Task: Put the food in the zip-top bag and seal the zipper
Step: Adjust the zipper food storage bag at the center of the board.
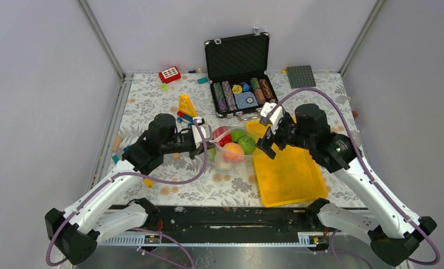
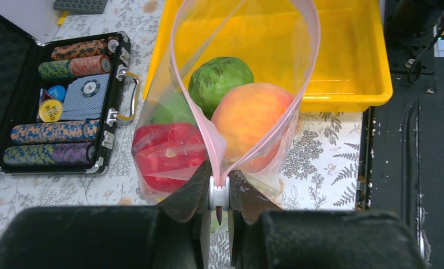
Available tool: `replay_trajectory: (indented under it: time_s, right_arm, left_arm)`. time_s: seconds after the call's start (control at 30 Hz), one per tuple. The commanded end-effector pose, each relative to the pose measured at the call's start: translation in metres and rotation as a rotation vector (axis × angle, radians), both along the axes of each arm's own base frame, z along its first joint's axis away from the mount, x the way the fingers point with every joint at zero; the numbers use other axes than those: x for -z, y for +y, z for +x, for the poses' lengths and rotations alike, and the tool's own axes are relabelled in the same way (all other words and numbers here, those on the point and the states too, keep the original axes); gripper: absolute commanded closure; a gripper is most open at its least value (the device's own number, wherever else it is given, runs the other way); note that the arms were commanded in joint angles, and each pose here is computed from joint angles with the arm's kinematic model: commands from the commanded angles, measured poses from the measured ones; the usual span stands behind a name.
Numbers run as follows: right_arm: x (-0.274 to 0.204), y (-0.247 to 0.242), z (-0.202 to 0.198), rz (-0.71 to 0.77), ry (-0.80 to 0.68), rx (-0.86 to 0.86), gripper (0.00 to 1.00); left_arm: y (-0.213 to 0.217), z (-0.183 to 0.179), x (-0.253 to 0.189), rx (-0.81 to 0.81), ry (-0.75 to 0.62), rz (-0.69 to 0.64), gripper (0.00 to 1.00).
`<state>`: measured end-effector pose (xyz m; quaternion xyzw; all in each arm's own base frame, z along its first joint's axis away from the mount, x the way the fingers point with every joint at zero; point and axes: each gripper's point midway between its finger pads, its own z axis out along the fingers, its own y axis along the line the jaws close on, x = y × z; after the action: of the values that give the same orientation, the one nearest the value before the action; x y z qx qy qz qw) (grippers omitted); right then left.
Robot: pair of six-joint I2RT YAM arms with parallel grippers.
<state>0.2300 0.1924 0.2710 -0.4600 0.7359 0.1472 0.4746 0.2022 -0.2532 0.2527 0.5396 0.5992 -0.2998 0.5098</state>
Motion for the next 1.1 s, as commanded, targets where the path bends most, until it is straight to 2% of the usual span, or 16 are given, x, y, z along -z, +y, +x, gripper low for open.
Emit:
replay_trajectory:
  time_s: [0.0, 0.2, 0.27, 0.33, 0.5, 0.73, 0.9, 1.07]
  right_arm:
    - [-0.06, 0.055, -0.032, 0.169, -0.196, -0.454, 0.01]
    - [-0.094, 0.092, -0.071, 0.313, -0.194, -0.816, 0.0]
    - [-0.097, 0.104, -0.074, 0.339, -0.171, -0.884, 0.0]
    - [-0.093, 0.115, -0.07, 0.304, -0.173, -0.903, 0.0]
    - [-0.063, 0.142, -0.062, 0.141, -0.119, -0.91, 0.0]
    - [-0.036, 0.155, -0.037, 0.027, -0.117, -0.842, 0.01]
    - [-0.011, 0.155, -0.028, -0.065, -0.054, -0.8, 0.08]
    - [0.009, 0.142, -0.01, -0.188, -0.075, -0.705, 0.16]
  left_arm:
    - [-0.009, -0.006, -0.032, 0.083, -0.067, -0.058, 1.0]
    - [-0.007, -0.009, -0.041, 0.076, -0.067, -0.071, 1.0]
    - [-0.007, -0.007, -0.043, 0.064, -0.06, -0.073, 1.0]
    - [-0.006, -0.005, -0.043, 0.05, -0.047, -0.063, 1.0]
    - [-0.005, -0.002, -0.044, 0.034, -0.023, -0.047, 1.0]
    - [-0.004, -0.004, -0.049, 0.036, -0.034, -0.049, 1.0]
    - [-0.002, 0.001, -0.05, 0.001, -0.025, -0.043, 1.0]
    - [0.001, 0.009, -0.047, -0.046, -0.014, -0.021, 1.0]
